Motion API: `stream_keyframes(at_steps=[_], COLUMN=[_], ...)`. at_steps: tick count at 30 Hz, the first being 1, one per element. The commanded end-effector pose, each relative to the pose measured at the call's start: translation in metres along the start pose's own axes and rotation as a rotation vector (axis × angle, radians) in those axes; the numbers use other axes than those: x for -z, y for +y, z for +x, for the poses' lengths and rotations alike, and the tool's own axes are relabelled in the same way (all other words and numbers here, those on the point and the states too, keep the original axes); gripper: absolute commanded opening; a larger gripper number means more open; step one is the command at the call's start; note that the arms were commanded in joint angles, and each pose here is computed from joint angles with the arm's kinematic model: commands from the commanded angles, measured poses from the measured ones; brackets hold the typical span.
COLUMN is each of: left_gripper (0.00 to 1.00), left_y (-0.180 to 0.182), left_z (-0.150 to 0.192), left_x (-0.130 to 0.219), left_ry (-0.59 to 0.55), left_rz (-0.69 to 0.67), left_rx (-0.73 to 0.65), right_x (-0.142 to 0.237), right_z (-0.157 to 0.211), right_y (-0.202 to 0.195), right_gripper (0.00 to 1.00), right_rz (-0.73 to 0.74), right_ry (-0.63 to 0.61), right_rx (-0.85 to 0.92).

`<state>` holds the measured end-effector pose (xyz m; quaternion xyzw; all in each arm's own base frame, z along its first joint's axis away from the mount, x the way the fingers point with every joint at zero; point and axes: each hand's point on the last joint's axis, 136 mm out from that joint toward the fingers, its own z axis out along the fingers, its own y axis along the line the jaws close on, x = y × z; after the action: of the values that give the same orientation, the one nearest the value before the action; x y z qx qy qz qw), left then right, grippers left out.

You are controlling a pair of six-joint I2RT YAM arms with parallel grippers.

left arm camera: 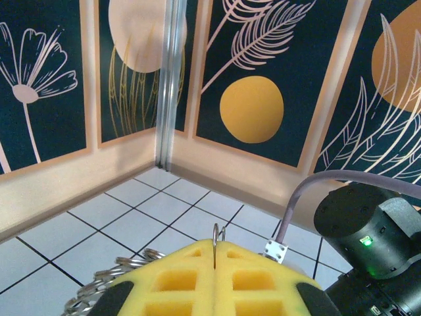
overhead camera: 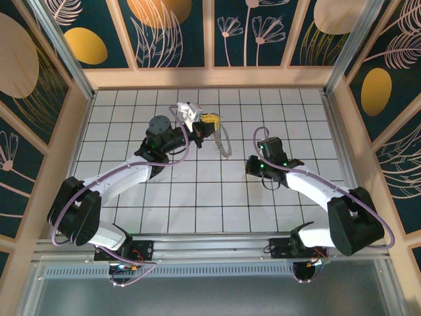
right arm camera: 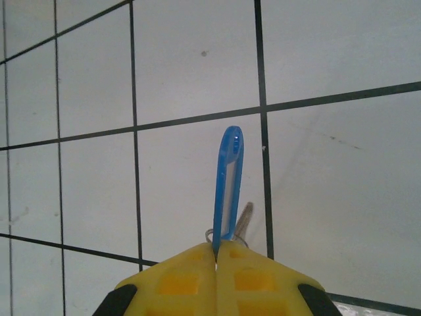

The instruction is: Put the keys on the keyring

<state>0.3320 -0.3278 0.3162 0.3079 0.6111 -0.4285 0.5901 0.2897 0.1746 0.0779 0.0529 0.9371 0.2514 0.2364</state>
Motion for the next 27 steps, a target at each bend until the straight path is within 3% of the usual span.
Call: stream_keyframes(at_steps=[1, 9, 20, 24, 27], left_gripper=[0.0, 0.0, 0.0, 0.0, 0.0], left_y=[-0.011, -0.011, -0.009, -0.01, -0.01], left_z=[-0.027, -0.027, -0.025, -0.026, -0.027], left_x=[0.003, 0.002, 0.0, 0.0, 0.0], left_ry=[-0.082, -0.078, -0.072, -0.075, -0.075], left_rz=[0.029, 0.031, 0.032, 0.033, 0.032], left_rx=[-0.044, -0.04, -0.028, -0.026, -0.027], right_x=[-0.003, -0.016, -0.021, -0.021, -0.013], right_z=[0.007, 0.015, -0.004, -0.011, -0.016], right_y=[-0.002, -0.026, -0.044, -0.046, -0.045], right_gripper=[0.0, 0.0, 0.0, 0.25, 0.31], right_rz=[-0.049, -0.049, -0.046, -0.035, -0.029], right_ry=[0.026, 0.05, 0.014, 0.0, -0.029], right_rx=[-0.009, -0.08, -0.136, -0.139, -0.14])
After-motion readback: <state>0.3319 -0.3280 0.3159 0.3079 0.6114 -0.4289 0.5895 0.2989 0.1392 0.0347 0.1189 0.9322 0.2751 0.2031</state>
